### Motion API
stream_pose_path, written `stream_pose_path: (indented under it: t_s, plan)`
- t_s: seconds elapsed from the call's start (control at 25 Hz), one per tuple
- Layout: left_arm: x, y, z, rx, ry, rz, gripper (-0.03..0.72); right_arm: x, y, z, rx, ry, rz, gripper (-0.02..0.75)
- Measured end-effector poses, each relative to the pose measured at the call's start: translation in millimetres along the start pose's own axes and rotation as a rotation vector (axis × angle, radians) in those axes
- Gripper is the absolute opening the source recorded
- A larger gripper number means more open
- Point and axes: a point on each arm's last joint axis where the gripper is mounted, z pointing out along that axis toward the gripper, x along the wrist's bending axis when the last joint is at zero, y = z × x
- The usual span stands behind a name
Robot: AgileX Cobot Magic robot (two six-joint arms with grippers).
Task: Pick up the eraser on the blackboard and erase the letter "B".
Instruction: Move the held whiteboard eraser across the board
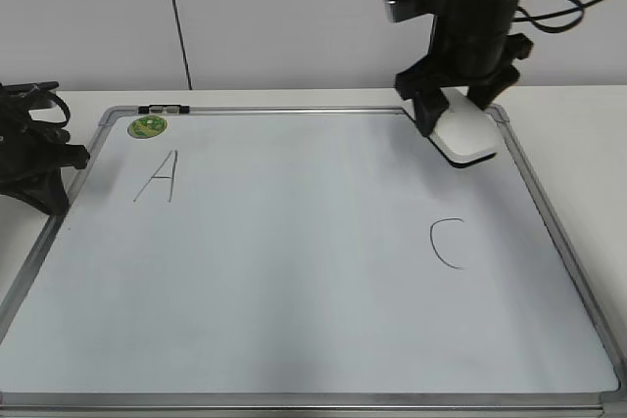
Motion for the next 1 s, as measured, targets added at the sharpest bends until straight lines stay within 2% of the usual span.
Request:
stream_pose_path:
  t_s: [0.28,0.52,0.8,1.0]
  plan:
    - [0.0,0,0,0.0,0.0,0.0,0.025,-52,-52,3,0.01,0.002,0.174,0.543]
    - [0.0,0,0,0.0,0.0,0.0,0.025,-77,-91,25,0.035,0.058,0.33,0.543]
    - [0.0,0,0,0.0,0.0,0.0,0.025,-81,-91,36,-0.023,0.06,0.364,0.543]
    - [0.0,0,0,0.002,0.0,0.0,0.025,-80,-92,55,0.017,0.067,0.364,0.543]
